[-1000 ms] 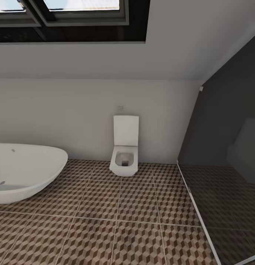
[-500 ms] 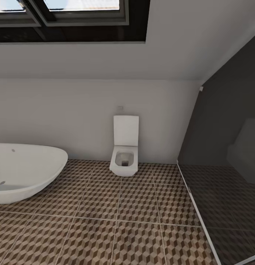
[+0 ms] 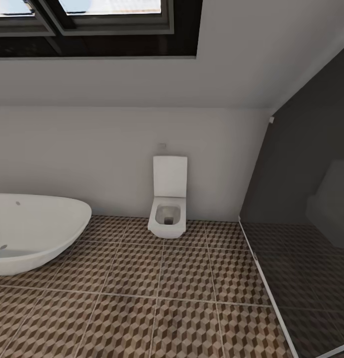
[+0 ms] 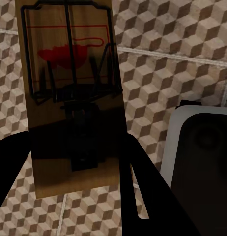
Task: Take the four mousetraps from the cabinet in the bathroom and place them on the bathroom floor. Make sure all four end up on the same floor surface, and ensure that at least two of them are either under or directly next to the same bathroom sink.
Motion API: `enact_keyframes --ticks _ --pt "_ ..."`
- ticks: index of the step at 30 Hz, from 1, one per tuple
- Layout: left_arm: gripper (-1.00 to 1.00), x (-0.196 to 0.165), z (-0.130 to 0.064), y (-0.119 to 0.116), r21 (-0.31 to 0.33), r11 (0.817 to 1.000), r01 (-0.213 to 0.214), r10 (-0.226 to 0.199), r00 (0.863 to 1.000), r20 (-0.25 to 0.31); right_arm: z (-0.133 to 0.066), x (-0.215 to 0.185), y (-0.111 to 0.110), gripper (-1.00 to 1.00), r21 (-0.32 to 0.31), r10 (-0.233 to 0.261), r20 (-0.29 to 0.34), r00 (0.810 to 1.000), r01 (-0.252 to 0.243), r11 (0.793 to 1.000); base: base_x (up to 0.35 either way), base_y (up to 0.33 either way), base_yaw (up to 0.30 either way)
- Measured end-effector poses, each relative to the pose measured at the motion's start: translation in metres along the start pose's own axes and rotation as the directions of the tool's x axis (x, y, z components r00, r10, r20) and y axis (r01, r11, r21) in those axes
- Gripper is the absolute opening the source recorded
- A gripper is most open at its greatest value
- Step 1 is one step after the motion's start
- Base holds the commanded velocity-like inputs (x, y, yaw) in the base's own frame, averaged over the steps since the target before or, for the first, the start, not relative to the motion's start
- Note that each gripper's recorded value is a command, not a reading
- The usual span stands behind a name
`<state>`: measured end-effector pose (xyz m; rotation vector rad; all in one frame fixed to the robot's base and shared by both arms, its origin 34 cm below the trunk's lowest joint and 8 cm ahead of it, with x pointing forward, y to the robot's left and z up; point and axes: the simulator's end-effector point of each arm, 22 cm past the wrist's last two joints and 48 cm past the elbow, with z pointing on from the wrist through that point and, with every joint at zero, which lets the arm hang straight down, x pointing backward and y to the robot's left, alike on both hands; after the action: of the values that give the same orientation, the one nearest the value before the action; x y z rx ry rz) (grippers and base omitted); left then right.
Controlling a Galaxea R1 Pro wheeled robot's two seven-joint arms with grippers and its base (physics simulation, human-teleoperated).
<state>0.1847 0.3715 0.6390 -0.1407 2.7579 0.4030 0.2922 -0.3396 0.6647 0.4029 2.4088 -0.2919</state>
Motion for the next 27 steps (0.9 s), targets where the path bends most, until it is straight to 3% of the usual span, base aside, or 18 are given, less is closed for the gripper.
enact_keyframes --ticks 27 --pt "-1.00 0.0000 0.0000 0.0000 0.000 1.000 0.000 0.000 1.000 0.000 -0.0001 0.0001 0.0002 -1.00 0.000 0.000 0.000 1.000 0.000 1.000 0.000 0.000 0.000"
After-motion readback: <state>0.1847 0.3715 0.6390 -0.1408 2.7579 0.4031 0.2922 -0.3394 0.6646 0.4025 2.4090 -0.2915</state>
